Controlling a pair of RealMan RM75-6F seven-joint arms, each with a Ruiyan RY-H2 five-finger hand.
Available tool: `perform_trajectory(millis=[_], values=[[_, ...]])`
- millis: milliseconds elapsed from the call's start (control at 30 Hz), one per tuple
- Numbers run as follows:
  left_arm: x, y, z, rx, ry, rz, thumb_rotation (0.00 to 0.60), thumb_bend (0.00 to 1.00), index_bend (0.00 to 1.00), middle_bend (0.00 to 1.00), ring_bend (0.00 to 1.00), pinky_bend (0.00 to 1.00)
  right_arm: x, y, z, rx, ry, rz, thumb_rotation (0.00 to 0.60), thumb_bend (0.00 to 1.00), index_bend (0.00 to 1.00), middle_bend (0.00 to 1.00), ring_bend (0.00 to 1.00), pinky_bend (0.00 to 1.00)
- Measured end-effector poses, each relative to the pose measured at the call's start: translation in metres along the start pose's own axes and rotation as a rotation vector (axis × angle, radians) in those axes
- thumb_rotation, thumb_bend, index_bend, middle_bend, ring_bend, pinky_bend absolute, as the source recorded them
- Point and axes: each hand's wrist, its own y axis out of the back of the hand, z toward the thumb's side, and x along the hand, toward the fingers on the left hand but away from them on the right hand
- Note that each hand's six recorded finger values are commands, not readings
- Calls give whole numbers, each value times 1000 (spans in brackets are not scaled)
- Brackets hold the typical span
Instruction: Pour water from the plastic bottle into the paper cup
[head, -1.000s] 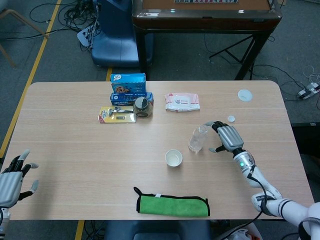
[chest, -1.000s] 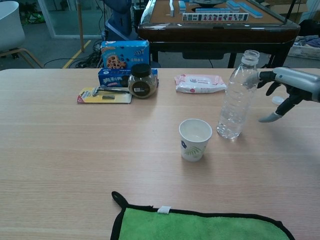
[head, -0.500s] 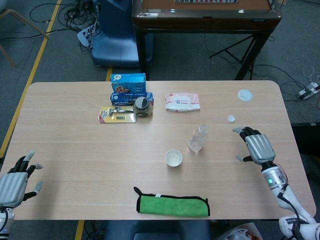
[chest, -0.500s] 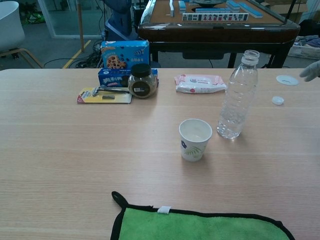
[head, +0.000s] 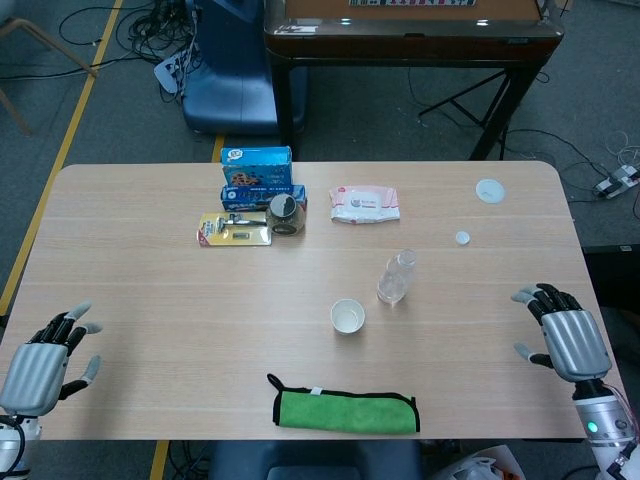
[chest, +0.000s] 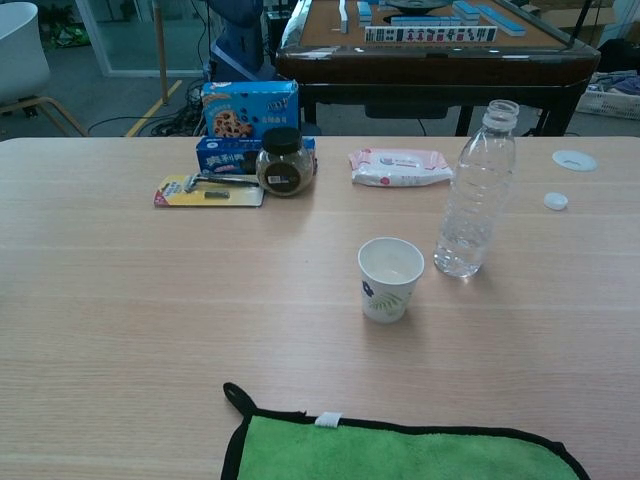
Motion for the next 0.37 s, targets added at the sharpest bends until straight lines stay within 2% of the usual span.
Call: perform_trajectory(millis=[133,367], values=[[0,-2,0,3,-2,-1,600,336,361,163,174,379,9,2,0,-16,7,-9,600,0,312,268,159,283],[0,-5,0,8,-2,-12,600,336,364,163,174,379,17,10,1,27,17,-37,600,0,312,270,160,283]])
